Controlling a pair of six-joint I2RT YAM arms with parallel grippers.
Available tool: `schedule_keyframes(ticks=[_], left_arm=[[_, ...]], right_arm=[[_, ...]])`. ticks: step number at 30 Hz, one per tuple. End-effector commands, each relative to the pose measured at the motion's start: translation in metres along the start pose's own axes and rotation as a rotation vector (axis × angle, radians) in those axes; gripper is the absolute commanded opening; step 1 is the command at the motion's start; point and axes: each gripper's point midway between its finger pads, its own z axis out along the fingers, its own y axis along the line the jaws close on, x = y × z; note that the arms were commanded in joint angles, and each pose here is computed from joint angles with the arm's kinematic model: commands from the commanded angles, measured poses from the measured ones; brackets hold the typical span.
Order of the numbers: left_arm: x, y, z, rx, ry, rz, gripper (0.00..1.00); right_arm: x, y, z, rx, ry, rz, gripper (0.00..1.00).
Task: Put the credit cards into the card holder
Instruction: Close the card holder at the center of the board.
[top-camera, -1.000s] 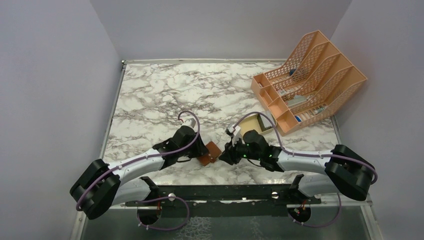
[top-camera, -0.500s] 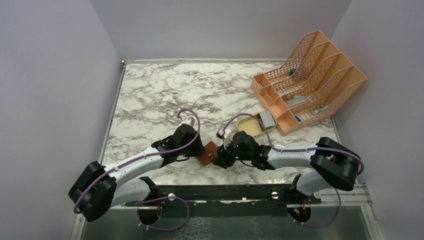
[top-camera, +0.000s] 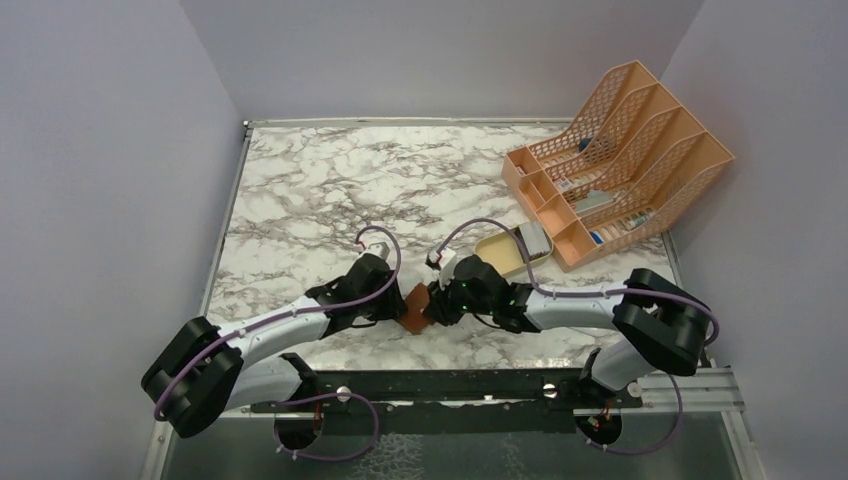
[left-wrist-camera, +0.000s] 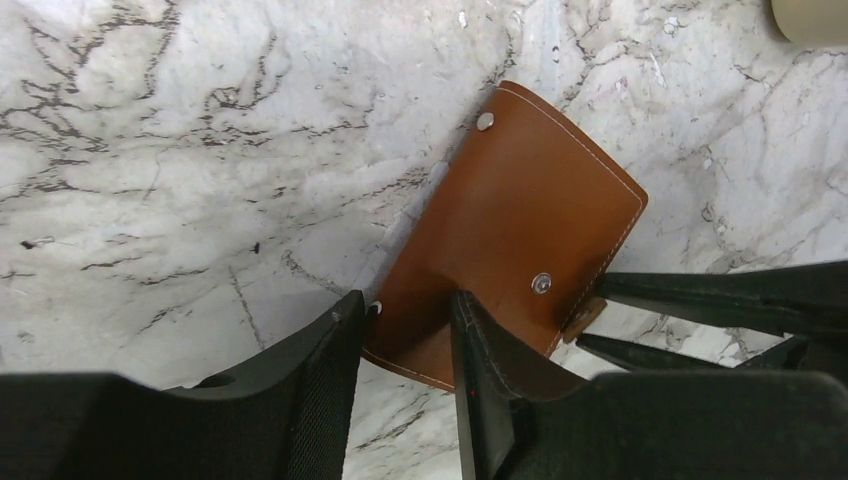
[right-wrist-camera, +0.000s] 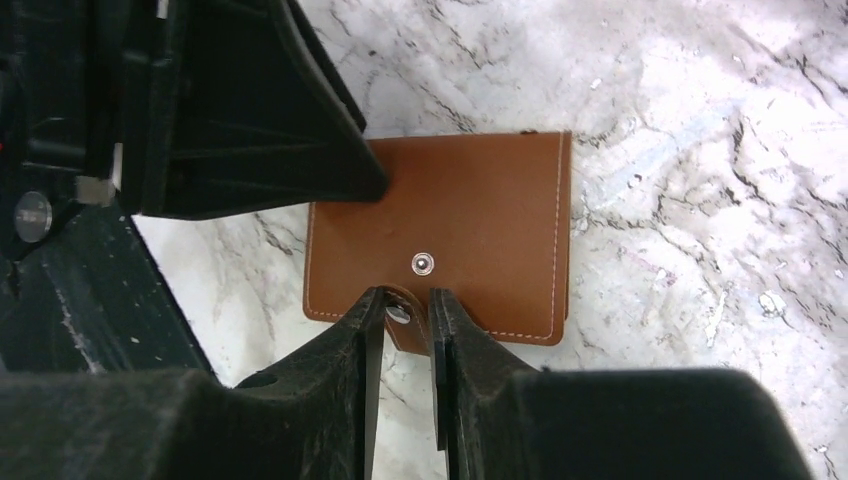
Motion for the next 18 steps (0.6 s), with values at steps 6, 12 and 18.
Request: schedule_keyframes(ticks=[6,12,18], left_arm=[[0.024,-0.023,0.000,0.156,0.085,-0.150,0.33],[0.028,-0.045,-0.006,0.280,0.099,-0.236,0.31],[0.019,-0.057,-0.010,0.327,0.073,-0.237,0.34]], right_arm=[[0.015,-0.023,0.006,0.131,0.076,0.004,0.23],[0.004,-0.027,-0.012,0.213,0.098,0.088,0.34],[-0.001,-0.027,-0.039,0.282,0.043,0.259,0.37]])
